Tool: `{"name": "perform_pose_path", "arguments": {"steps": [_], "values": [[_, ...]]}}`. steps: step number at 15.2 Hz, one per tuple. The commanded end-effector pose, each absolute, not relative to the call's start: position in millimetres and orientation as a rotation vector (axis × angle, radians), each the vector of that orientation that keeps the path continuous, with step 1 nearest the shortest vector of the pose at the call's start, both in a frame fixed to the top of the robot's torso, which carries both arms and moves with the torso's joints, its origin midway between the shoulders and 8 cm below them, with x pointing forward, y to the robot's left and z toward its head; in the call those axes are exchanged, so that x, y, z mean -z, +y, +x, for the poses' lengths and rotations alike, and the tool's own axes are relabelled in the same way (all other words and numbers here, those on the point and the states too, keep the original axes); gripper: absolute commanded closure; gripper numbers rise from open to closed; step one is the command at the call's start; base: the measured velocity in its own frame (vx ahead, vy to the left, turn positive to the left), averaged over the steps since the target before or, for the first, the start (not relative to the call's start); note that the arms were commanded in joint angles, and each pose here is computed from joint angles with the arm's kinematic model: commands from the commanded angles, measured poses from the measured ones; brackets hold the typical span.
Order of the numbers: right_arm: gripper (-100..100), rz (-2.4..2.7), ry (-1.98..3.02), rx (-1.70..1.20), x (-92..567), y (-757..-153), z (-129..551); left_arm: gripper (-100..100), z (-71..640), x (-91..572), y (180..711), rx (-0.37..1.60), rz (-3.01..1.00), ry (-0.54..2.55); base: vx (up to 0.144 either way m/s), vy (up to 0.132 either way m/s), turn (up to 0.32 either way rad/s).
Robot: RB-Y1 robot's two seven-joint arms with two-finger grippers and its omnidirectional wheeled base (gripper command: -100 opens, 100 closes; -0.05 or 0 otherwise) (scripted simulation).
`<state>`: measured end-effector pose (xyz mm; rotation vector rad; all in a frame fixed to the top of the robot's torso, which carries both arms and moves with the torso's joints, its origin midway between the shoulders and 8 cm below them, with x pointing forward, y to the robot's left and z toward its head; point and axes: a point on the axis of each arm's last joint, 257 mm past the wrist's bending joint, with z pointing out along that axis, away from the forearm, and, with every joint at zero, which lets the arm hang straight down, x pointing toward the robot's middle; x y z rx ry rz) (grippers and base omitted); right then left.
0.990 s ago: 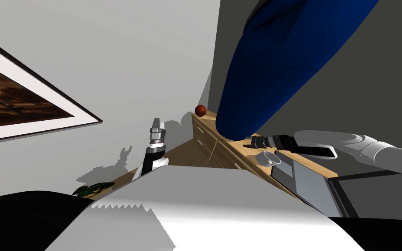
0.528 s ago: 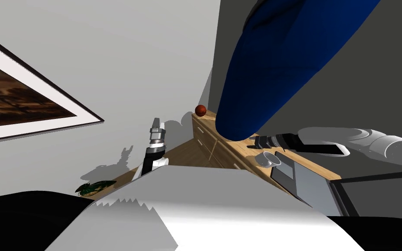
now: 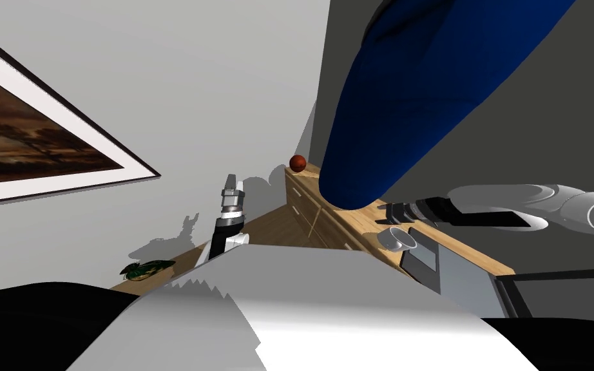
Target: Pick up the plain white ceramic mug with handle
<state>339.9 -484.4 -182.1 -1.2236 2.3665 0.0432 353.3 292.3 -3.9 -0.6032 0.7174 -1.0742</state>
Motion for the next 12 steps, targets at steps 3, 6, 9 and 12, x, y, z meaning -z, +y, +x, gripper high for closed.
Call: {"name": "perform_pose_path", "arguments": {"steps": [3, 6, 9, 12], "values": [[-100, -1.324, 2.506, 0.069, 188, -534, 308, 0, 353, 4, 292, 1.074, -0.603, 0.717, 0.001, -0.083, 0.113], [-100, -1.354, 2.554, 0.090, 192, -549, 293, 0, 353, 4, 292, 1.074, -0.603, 0.717, -0.003, -0.070, 0.120], [-100, -1.378, 2.602, 0.098, 197, -561, 277, 0, 353, 4, 292, 1.074, -0.603, 0.717, 0.014, -0.022, 0.072], [-100, -1.412, 2.692, 0.085, 211, -578, 242, 0, 353, 4, 292, 1.074, -0.603, 0.717, 0.036, 0.003, 0.137]]}}
